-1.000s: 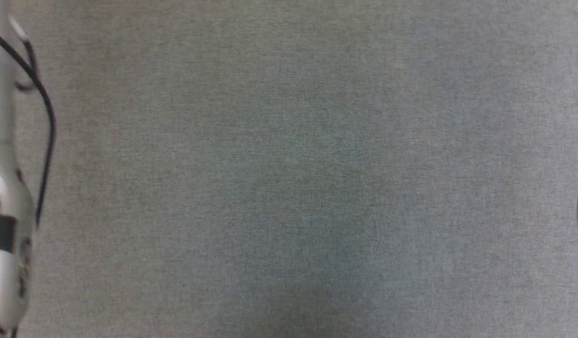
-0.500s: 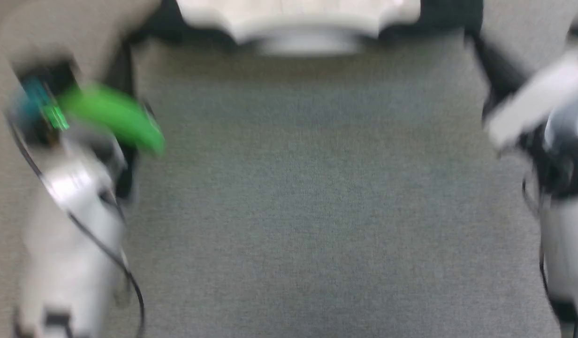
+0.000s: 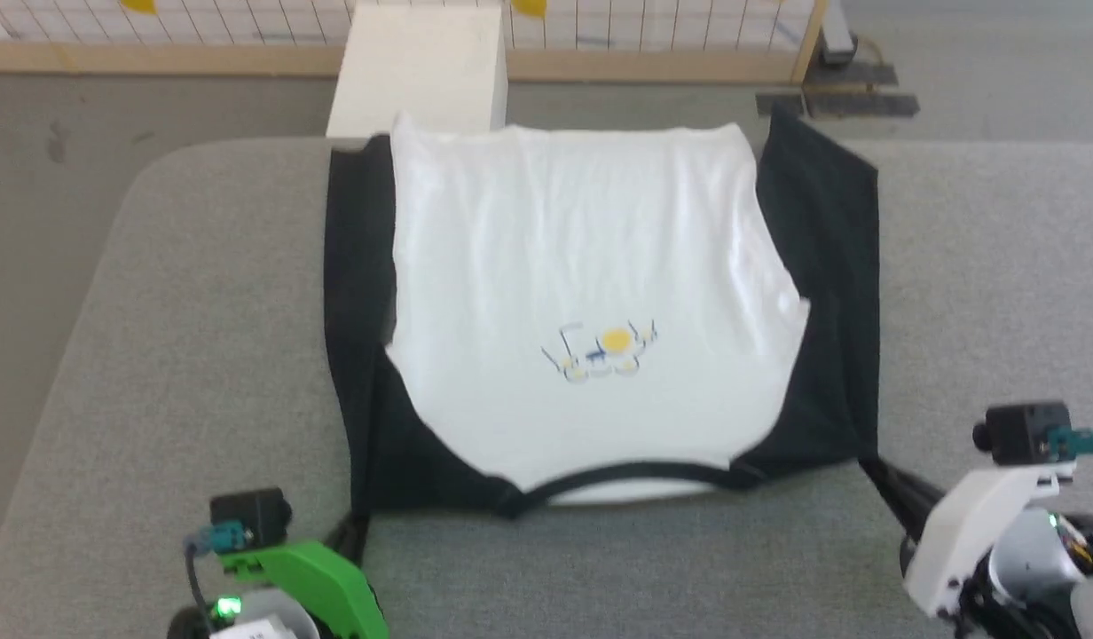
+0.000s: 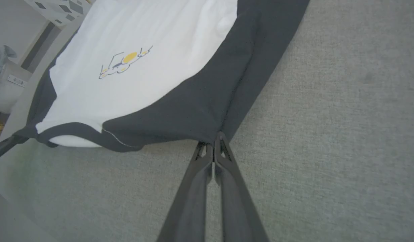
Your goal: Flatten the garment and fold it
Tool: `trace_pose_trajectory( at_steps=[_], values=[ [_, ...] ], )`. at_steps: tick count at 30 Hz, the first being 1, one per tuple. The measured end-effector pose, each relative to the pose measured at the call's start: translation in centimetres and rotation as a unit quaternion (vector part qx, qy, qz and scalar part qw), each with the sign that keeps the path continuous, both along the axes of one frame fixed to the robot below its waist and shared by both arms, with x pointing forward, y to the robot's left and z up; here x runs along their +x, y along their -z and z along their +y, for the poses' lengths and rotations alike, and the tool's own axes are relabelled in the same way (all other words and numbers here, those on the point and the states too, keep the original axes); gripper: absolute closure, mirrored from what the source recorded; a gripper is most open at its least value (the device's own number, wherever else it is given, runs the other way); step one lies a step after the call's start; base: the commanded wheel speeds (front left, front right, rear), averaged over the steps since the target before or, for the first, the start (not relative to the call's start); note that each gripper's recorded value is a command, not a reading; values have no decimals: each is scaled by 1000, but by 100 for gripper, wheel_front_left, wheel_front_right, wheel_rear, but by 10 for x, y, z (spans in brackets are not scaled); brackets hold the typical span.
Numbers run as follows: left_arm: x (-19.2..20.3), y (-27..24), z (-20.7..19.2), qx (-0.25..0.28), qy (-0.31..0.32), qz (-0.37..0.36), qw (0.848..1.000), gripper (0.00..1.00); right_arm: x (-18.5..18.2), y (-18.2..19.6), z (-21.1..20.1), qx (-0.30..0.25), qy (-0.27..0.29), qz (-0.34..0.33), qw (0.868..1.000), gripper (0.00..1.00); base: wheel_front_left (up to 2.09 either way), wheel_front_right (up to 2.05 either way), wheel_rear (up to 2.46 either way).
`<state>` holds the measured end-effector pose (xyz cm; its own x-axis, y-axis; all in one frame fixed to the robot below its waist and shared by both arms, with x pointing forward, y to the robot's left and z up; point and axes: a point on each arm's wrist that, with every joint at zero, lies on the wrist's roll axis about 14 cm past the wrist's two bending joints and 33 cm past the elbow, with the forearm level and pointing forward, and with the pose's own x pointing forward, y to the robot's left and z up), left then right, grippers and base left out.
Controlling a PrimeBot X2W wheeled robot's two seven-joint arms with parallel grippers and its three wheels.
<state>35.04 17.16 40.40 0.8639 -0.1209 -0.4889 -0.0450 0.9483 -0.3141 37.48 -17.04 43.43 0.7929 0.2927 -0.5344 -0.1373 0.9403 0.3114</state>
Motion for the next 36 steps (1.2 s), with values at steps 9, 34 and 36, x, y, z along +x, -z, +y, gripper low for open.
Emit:
trace_pose_trajectory(
  at_steps=[9,34,36],
  values=[
    [-64,24,-6,14,33,113,993,100,-63,17,-5,-43,-32,92,994,100,0,0,0],
    [-59,3,46,47,-28,127,990,0,-66,7,-29,-52,8,85,995,0,0,0,0],
    [-55,-8,51,52,-35,115,991,0,-55,-6,-38,-45,32,59,997,0,0,0,0]
  ],
)
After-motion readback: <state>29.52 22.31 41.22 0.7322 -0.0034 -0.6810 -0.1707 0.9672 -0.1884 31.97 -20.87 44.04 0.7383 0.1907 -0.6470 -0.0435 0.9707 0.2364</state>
